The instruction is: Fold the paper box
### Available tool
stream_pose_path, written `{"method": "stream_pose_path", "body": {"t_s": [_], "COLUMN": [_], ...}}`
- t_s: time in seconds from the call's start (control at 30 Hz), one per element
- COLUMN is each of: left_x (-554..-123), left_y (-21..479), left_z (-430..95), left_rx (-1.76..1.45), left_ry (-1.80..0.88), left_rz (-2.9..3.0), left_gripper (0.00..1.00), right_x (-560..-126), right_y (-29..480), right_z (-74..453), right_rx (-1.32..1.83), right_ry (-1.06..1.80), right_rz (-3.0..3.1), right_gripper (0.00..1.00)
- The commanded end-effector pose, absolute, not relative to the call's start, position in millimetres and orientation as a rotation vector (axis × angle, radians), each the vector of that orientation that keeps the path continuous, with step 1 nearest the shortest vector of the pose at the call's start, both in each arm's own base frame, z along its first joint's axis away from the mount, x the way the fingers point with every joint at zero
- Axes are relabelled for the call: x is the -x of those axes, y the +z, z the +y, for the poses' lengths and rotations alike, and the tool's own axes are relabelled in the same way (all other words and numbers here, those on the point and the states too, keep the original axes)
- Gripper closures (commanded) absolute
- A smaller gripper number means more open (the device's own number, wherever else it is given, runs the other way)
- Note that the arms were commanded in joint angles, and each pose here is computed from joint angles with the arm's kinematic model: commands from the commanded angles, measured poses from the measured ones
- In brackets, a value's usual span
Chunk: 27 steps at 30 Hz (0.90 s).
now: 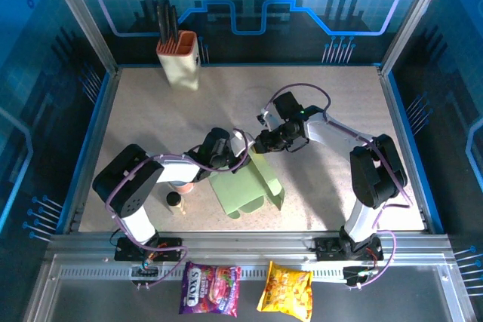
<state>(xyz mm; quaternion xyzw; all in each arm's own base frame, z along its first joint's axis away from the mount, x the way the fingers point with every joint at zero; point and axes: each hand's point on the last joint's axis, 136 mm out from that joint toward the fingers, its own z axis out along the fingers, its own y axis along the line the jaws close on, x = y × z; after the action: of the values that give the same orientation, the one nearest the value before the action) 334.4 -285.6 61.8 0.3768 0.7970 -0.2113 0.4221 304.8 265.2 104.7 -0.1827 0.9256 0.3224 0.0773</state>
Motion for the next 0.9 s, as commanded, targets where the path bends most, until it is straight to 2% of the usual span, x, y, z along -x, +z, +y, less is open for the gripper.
{"method": "stream_pose_path", "body": {"t_s": [0.0, 0.23, 0.47, 0.53, 0.63, 0.7, 0.73, 0.87], "left_x": [-330.6, -336.1, -344.9, -345.0, -340.3, -338.2, -337.8, -337.0], "left_y": [47.0, 34.2, 28.1, 29.7, 32.6, 31.9, 31.4, 25.5], "left_z": [-286.5, -289.5, -281.2, -280.5, -282.3, -282.5, -282.4, -282.4], "left_rx": [-0.926, -0.912, -0.865, -0.862, -0.869, -0.869, -0.865, -0.858], "left_ry": [-0.536, -0.537, -0.459, -0.450, -0.478, -0.493, -0.496, -0.499], "left_rz": [2.031, 2.051, 2.068, 2.060, 2.038, 2.047, 2.053, 2.070], "left_gripper": [0.72, 0.76, 0.97, 0.99, 0.93, 0.77, 0.74, 0.69], "right_x": [-292.8, -293.3, -293.3, -293.0, -293.5, -294.2, -294.4, -295.2], "right_y": [92.8, 92.5, 95.0, 95.5, 96.7, 98.0, 98.3, 98.1], "right_z": [267.0, 267.2, 267.9, 268.3, 268.3, 268.0, 267.8, 267.8], "right_rx": [0.587, 0.583, 0.578, 0.578, 0.576, 0.573, 0.573, 0.569], "right_ry": [0.952, 0.952, 0.963, 0.965, 0.959, 0.954, 0.951, 0.949], "right_rz": [2.832, 2.834, 2.828, 2.826, 2.824, 2.820, 2.818, 2.819], "right_gripper": [0.72, 0.72, 0.73, 0.73, 0.72, 0.72, 0.72, 0.72]}}
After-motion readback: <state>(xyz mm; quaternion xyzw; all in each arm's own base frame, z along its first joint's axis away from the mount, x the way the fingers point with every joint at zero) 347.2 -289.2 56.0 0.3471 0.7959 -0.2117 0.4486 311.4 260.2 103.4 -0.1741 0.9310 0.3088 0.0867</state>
